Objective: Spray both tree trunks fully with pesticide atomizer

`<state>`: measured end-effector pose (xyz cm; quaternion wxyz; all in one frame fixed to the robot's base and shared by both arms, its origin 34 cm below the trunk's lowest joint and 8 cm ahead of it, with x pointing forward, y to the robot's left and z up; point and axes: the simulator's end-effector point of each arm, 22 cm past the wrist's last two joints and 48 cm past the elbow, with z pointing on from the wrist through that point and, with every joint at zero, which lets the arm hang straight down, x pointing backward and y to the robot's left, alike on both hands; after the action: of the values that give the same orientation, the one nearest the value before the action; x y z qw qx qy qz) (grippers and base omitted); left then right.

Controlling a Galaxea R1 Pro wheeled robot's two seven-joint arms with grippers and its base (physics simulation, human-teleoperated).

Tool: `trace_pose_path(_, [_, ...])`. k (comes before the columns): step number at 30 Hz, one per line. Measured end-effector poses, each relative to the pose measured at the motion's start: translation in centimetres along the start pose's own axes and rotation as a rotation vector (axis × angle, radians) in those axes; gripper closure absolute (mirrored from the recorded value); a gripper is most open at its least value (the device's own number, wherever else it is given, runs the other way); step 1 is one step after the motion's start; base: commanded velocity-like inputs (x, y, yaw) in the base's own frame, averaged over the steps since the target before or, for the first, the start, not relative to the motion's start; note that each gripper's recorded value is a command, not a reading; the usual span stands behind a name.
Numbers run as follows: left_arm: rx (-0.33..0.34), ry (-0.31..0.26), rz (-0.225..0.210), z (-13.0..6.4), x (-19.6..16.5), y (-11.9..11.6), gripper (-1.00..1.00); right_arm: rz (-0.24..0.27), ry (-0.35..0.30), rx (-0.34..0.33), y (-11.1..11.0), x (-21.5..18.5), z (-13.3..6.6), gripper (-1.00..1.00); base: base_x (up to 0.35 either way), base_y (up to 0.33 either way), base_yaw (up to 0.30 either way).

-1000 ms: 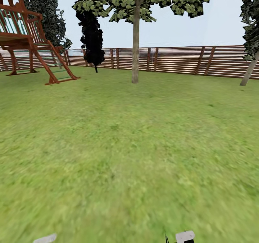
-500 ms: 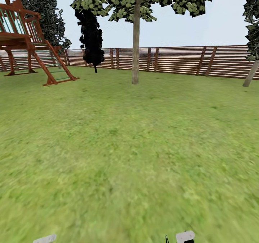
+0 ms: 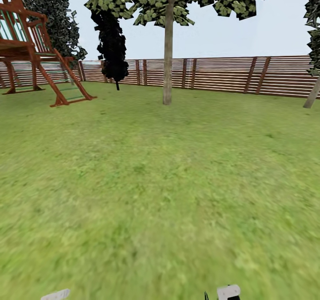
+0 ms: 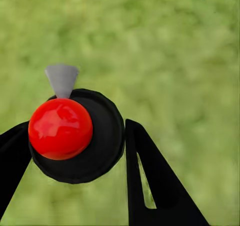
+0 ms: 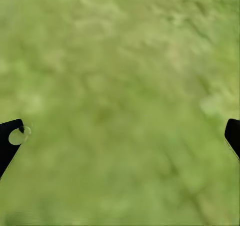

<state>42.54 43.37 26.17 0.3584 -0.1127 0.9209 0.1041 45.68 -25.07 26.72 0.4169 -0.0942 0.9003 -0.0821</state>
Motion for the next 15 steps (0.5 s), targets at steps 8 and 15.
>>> trace_pose_path(8, [0.000, 0.000, 0.000, 0.00, 0.00, 0.01, 1.00, 0.000, 0.000, 0.000, 0.00, -0.02, 0.01, -1.00, 0.339, 0.000, 0.000])
trace_pose_path(15, [0.000, 0.000, 0.000, 0.00, -0.01, 0.01, 1.00, 0.000, -0.001, 0.000, 0.00, -0.03, 0.02, -1.00, 0.339, 0.000, 0.000])
